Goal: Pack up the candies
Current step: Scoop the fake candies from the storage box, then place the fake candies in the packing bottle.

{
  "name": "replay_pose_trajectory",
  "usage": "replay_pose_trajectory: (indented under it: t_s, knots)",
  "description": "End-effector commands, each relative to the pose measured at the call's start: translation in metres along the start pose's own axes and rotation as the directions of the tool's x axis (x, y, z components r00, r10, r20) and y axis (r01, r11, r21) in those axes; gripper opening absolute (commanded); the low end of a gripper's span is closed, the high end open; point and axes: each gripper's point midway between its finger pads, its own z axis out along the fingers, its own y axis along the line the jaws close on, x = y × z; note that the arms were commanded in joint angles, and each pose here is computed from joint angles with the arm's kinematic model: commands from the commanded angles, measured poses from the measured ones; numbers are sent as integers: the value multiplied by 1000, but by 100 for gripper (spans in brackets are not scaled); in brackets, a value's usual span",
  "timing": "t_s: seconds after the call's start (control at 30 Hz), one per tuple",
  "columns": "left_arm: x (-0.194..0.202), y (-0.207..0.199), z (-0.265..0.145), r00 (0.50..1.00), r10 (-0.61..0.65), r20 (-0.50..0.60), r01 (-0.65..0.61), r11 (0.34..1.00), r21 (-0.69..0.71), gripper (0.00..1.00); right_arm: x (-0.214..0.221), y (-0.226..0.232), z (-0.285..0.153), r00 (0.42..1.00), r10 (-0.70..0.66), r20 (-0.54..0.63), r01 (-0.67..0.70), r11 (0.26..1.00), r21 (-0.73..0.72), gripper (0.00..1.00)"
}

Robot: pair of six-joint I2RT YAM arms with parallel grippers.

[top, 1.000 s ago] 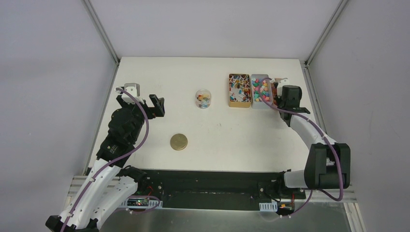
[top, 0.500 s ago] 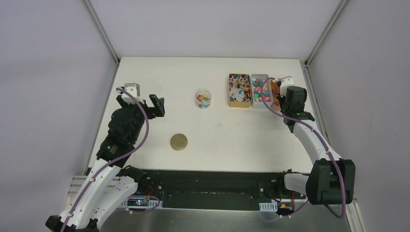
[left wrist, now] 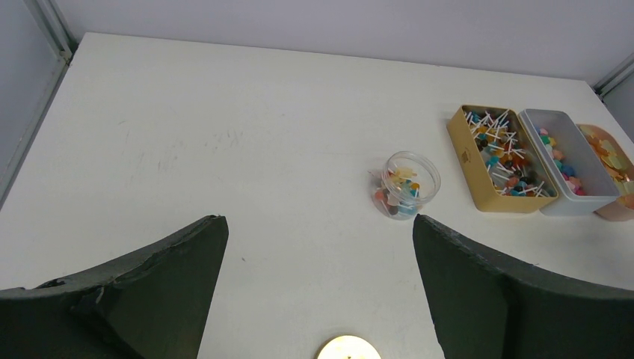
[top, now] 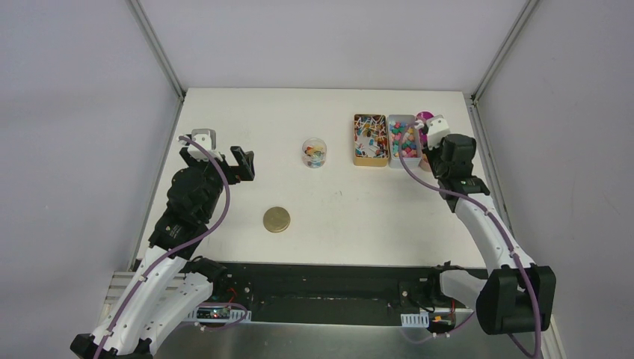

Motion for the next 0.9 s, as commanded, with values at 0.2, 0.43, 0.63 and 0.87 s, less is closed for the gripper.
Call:
replay_pose_trajectory:
  t_s: [0.2, 0.43, 0.63, 0.87]
  knots:
    - [-5, 3, -1, 1000, 3, 20, -3, 1000, -13, 99, -68, 32, -20, 963, -167, 213, 189, 978, -89, 0]
    - [-5, 4, -2, 1000, 3, 22, -2, 1000, -17, 99, -83, 68, -25, 919, -311, 242, 352, 924, -148, 0]
    - [-6, 5, -1, 1000, 3, 24, -3, 1000, -24, 99, -92, 88, -27, 881, -409, 235, 449, 881, -147, 0]
    - [-6, 6, -2, 1000, 3, 24, -3, 1000, -26, 99, -100, 109, -30, 834, -489, 258, 535, 831, -154, 0]
